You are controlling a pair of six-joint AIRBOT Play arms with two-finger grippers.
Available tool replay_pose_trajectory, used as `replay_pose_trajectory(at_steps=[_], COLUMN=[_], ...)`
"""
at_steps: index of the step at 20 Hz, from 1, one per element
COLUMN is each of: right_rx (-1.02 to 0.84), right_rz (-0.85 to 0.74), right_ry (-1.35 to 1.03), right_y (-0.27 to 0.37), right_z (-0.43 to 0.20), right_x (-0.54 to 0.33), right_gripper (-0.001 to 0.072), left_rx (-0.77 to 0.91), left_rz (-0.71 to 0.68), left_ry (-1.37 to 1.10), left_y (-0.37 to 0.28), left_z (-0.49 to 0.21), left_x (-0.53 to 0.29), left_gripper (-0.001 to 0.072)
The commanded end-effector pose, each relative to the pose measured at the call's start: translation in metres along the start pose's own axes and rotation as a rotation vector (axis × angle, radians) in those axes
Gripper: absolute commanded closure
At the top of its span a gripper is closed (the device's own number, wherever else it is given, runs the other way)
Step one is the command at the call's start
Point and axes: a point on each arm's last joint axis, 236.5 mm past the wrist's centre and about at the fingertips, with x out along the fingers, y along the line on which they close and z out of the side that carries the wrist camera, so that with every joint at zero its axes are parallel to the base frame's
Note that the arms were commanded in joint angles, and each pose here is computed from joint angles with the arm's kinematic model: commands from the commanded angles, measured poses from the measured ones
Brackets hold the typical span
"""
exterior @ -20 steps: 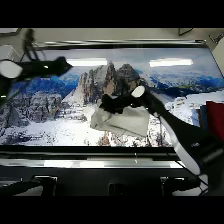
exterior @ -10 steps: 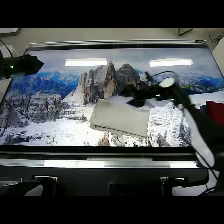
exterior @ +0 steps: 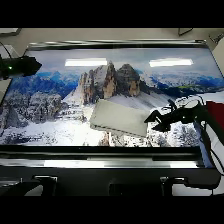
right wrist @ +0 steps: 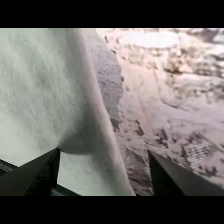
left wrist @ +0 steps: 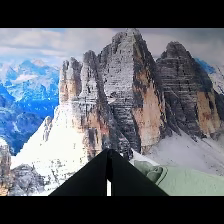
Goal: Fold the clothes and pants, and hang the long-sleeved shirts on hangers.
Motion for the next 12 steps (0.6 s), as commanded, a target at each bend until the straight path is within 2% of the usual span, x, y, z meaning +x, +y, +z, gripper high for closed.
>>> replay_pose_trajectory(at_steps=[1,2,3,6,7,10,12], right_rx=[0.027,0.025,0.03,0.007,-0.007,-0.101,-0.153], right_rz=[0.125,0.151,0.181,0.256,0.298,0.439,0.457], right_ry=[-0.041,-0.031,-0.016,0.022,0.025,-0.023,-0.108], right_y=[0.009,0.013,0.018,0.032,0.042,0.08,0.101], right_z=[0.007,0.006,0.004,-0.003,-0.004,0.008,0.031], right_x=[0.016,0.018,0.02,0.02,0.017,-0.018,-0.072], right_gripper=[0.0133,0.0174,0.0248,0.0545,0.0672,0.067,0.0672], left_rx=[-0.013,-0.013,-0.01,-0.006,-0.006,-0.006,-0.005], left_rz=[-0.014,-0.015,-0.018,-0.024,-0.024,-0.023,-0.023], left_ry=[0.003,0.002,0.004,0.006,0.006,0.005,0.003], left_y=[-0.005,-0.005,-0.007,-0.01,-0.011,-0.01,-0.01], left_z=[-0.001,-0.001,-0.001,-0.002,-0.002,-0.002,-0.002], left_x=[0.0,0.0,0.0,0.001,0.001,0.001,0.001], left_gripper=[0.0679,0.0679,0.0679,0.0679,0.0679,0.0679,0.0679])
